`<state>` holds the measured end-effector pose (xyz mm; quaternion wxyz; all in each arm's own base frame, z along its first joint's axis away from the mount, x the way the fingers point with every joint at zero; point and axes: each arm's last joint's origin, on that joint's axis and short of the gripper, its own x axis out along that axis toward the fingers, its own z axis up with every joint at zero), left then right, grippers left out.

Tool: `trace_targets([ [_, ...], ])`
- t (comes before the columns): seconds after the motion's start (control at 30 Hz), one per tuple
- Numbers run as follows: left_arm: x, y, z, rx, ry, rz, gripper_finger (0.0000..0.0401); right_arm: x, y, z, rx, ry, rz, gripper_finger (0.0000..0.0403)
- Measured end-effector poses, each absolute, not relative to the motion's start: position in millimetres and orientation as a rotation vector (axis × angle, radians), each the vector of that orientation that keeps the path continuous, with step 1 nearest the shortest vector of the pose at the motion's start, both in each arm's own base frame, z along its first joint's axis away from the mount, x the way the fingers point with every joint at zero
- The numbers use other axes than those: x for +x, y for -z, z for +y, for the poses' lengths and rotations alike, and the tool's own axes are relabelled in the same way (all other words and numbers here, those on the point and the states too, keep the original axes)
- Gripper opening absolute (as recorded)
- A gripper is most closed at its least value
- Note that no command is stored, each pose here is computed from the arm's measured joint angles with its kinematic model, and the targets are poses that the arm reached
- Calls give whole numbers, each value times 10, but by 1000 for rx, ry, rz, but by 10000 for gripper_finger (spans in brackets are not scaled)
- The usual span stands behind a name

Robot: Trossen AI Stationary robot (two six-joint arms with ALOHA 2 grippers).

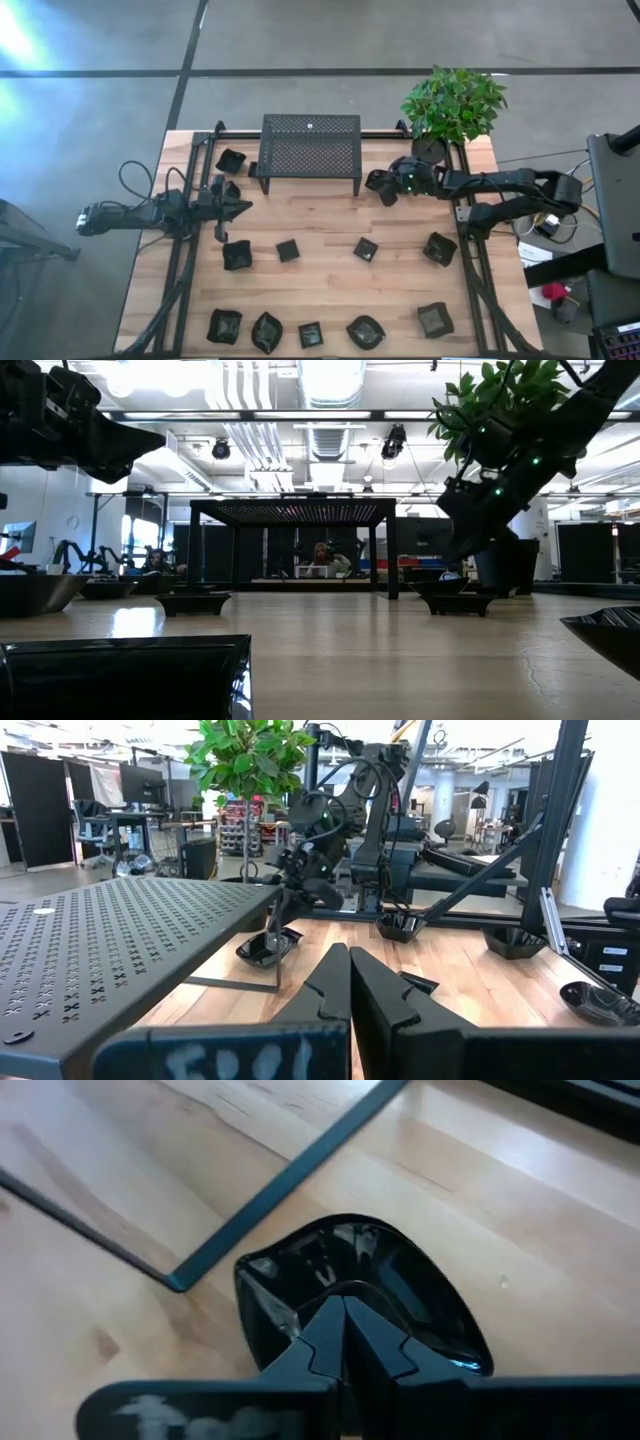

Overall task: Pick & Place Mini shaped plates
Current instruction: Stack the black leaf shaped plate on top of the other black leaf shaped plate

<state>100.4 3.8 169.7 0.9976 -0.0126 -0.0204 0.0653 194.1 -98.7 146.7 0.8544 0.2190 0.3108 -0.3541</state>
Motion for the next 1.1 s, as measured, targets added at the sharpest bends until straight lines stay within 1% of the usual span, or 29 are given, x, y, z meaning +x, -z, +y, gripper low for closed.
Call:
trace_targets([
  [0.17, 1004, -1697, 37, -25, -130, -41, 0, 1955, -1469, -1016, 433, 815, 663, 8],
  [0.43, 1004, -1697, 37, -27, -130, -41, 0, 1928, -1513, -1036, 406, 936, 740, 8],
  [1.1, 1004, -1693, 37, -29, -130, -37, 0, 1892, -1460, -1019, 448, 963, 740, 8],
])
